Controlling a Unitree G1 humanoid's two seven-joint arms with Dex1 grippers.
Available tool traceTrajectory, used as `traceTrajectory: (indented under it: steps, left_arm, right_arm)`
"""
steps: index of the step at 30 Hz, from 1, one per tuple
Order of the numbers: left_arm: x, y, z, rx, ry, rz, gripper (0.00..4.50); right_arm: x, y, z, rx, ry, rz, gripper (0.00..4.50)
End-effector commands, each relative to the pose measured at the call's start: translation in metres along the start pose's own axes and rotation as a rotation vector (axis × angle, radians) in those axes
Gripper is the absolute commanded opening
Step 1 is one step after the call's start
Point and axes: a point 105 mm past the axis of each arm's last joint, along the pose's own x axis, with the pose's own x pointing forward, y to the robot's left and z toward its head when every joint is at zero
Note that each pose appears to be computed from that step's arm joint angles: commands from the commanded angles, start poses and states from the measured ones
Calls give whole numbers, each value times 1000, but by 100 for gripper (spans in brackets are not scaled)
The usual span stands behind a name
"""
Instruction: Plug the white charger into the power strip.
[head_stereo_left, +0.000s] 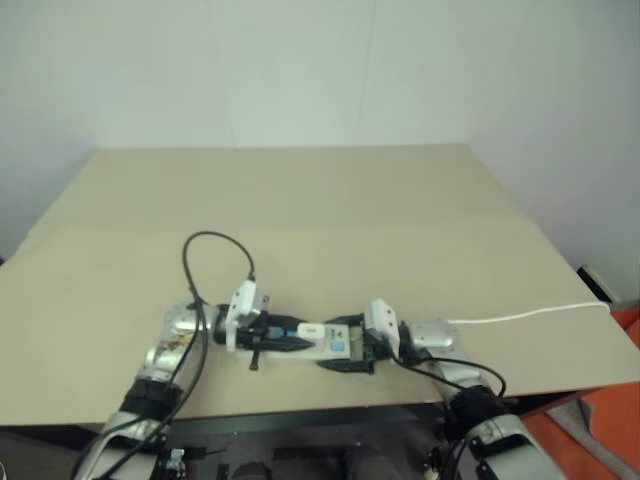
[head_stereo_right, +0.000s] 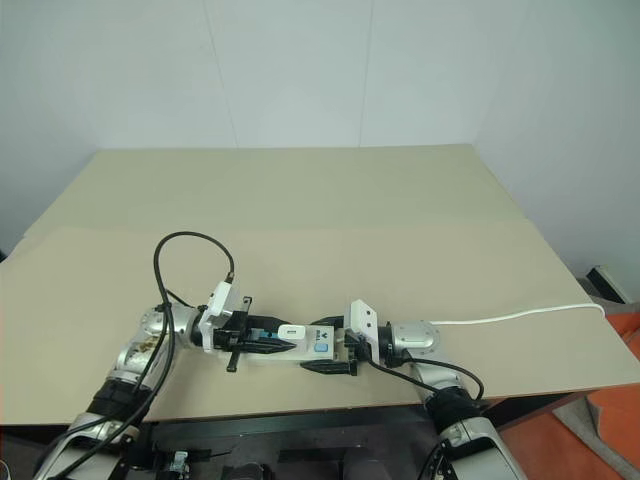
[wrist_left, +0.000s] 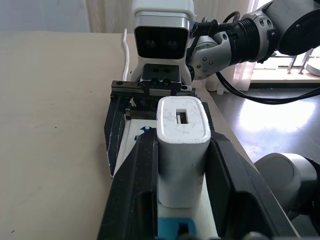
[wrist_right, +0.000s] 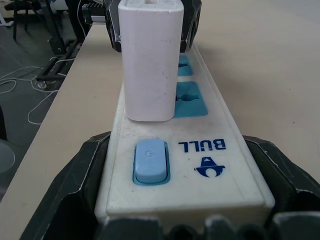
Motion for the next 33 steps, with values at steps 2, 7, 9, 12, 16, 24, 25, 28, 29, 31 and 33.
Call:
traceTrajectory:
  steps: [2,7,9,12,16,24,25,28,29,31,33]
  left_arm:
    - [-10,-8,-33,-136,142,21,97]
    - [-10,-10,-33,-144,143,15,97]
    - [-10,-11,-32,-153,138,3,173]
    - [-9,-10,-26,-158,116,-4,264]
    - [-7,-3,-17,-121,80,26,394]
    - [-25,17,41,72,-11,97,449]
    - [-32,19,52,103,-3,101,449]
    - [-65,21,89,174,9,101,450]
    - [-73,19,96,186,26,97,450]
    - [-84,19,105,202,36,118,450]
    - [-95,19,111,215,50,139,450]
  right_arm:
    - [4,2,3,0,-22,13,342]
    - [4,1,3,0,-22,13,342]
    - [4,1,3,-1,-22,12,342]
    - [4,1,3,-2,-23,13,342]
    - [5,1,3,-1,-25,13,342]
    - [7,2,2,-1,-29,16,342]
    - [6,2,2,1,-28,16,342]
    - [5,4,0,24,-22,34,415]
    - [5,4,0,29,-21,38,444]
    - [3,4,0,29,-20,38,448]
    - [0,2,1,14,-13,33,448]
